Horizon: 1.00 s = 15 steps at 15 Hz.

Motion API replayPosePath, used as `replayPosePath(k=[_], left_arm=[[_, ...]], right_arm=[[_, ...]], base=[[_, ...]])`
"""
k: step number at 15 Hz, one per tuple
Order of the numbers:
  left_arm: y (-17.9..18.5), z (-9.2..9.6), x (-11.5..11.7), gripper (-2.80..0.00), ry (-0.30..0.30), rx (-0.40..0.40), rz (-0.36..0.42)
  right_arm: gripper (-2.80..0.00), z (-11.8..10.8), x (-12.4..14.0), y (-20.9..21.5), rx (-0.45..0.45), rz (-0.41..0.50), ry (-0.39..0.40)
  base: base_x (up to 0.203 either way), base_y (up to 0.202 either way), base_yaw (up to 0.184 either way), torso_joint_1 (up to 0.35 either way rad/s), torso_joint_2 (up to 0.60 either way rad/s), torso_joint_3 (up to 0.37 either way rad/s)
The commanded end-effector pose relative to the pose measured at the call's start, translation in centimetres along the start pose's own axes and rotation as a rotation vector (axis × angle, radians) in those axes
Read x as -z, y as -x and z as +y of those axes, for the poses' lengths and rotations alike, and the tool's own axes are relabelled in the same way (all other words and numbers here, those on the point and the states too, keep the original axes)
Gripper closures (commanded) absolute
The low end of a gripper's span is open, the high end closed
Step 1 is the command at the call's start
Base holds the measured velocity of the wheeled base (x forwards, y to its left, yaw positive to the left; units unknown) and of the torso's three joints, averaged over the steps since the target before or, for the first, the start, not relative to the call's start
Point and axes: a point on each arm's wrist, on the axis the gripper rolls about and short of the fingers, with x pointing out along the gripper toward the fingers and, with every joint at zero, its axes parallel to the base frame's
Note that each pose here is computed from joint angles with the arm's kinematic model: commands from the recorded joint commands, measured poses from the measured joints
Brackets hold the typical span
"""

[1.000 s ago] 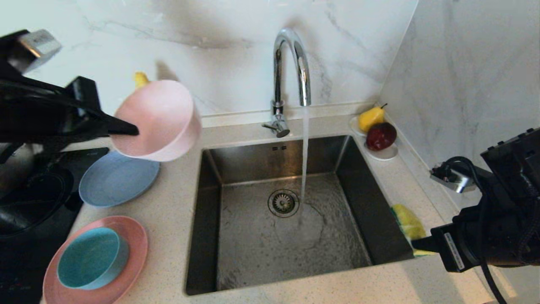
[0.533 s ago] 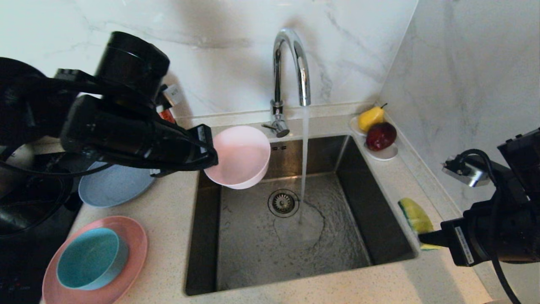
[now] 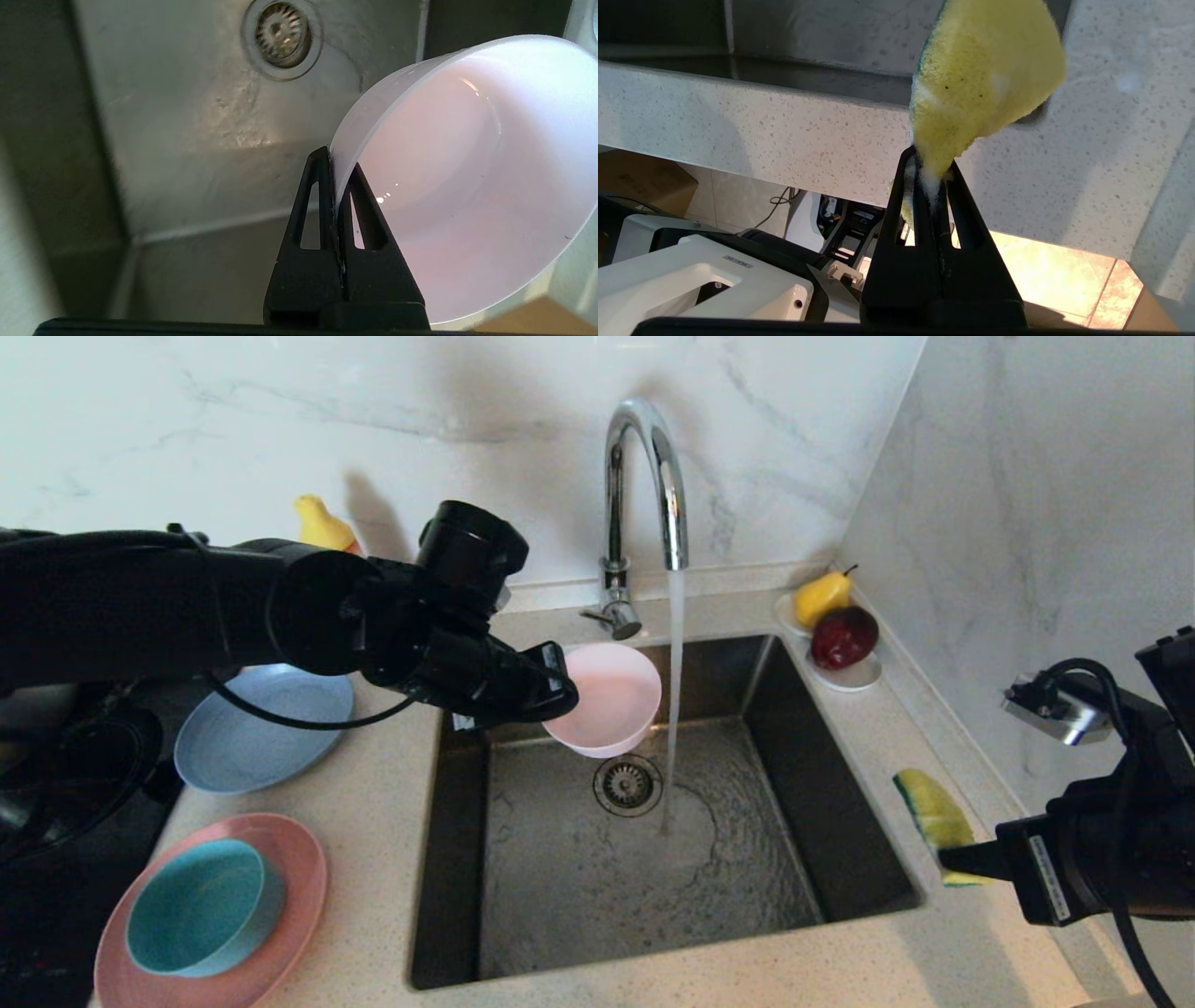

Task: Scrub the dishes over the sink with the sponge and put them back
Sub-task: Wash the bowl

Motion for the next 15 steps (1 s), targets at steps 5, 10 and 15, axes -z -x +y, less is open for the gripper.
replayPosePath(k=[5,10,15], left_arm=[[-6.4,-3.0,1.5,0.00,-0.042,-0.025,0.018],[-8.0,-3.8,2.1,0.00,-0.053,-0.048,-0.005],[-7.6,-3.8,2.1,0.00,-0.042,-0.057,-0.002]], right_arm=[[0.00,-0.2,0.2,0.9,0.002,-0.024,-0.003],[0.00,-0.2,0.2,0.8,-0.001,-0.020,-0.002],[0.00,-0.2,0.3,0.8,0.001,-0.018,0.001]], base=[[0.000,0.000,0.000,0.000,0.00,0.000],[0.000,0.000,0.000,0.000,0.00,0.000],[0.000,0.000,0.000,0.000,0.00,0.000]])
